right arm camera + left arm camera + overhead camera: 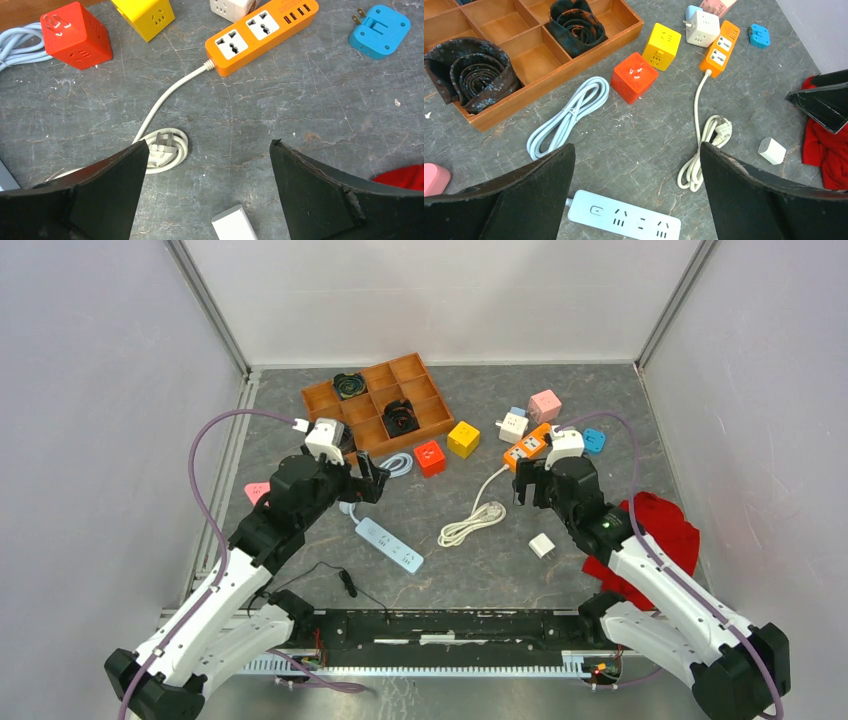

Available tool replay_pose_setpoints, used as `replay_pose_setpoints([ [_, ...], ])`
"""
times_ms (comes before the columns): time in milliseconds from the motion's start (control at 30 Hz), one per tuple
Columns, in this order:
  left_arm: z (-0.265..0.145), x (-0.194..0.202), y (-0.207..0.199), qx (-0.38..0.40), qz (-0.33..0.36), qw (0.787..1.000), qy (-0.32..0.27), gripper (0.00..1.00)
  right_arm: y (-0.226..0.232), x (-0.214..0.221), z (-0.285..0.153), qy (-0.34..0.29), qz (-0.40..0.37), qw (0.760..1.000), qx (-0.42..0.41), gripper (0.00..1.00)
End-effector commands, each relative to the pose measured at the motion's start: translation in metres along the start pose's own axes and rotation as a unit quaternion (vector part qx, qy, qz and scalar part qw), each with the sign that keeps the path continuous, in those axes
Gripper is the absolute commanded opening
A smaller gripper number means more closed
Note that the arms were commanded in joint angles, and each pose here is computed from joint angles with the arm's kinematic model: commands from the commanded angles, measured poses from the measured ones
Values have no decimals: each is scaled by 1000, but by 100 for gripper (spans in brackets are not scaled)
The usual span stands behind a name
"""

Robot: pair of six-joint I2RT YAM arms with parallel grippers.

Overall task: Insert the plug
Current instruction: Pick up the plug from the center of the board.

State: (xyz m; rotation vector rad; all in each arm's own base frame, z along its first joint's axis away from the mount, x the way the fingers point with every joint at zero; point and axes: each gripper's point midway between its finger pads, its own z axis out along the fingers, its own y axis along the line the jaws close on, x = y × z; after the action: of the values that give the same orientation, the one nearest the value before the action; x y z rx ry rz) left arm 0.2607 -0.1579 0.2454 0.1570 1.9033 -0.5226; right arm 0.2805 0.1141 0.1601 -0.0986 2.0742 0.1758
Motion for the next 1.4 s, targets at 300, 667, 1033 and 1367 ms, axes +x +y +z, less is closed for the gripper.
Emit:
replay_pose_setpoints([
  [300, -7, -13, 6, -14, 14, 999, -31, 100, -5, 21, -7, 65, 6, 998, 19, 95],
  [667, -6, -6, 9, -19, 16, 999, -22, 100, -29, 89, -7, 170, -1, 982, 79, 75],
  [1033, -11, -9, 20, -48, 21, 998, -34, 100, -22, 137, 4, 243, -46, 968, 41, 74],
  [1367, -9, -8, 20, -48, 23, 998, -29, 100, -22, 159, 8, 268, -65, 961, 26, 69],
])
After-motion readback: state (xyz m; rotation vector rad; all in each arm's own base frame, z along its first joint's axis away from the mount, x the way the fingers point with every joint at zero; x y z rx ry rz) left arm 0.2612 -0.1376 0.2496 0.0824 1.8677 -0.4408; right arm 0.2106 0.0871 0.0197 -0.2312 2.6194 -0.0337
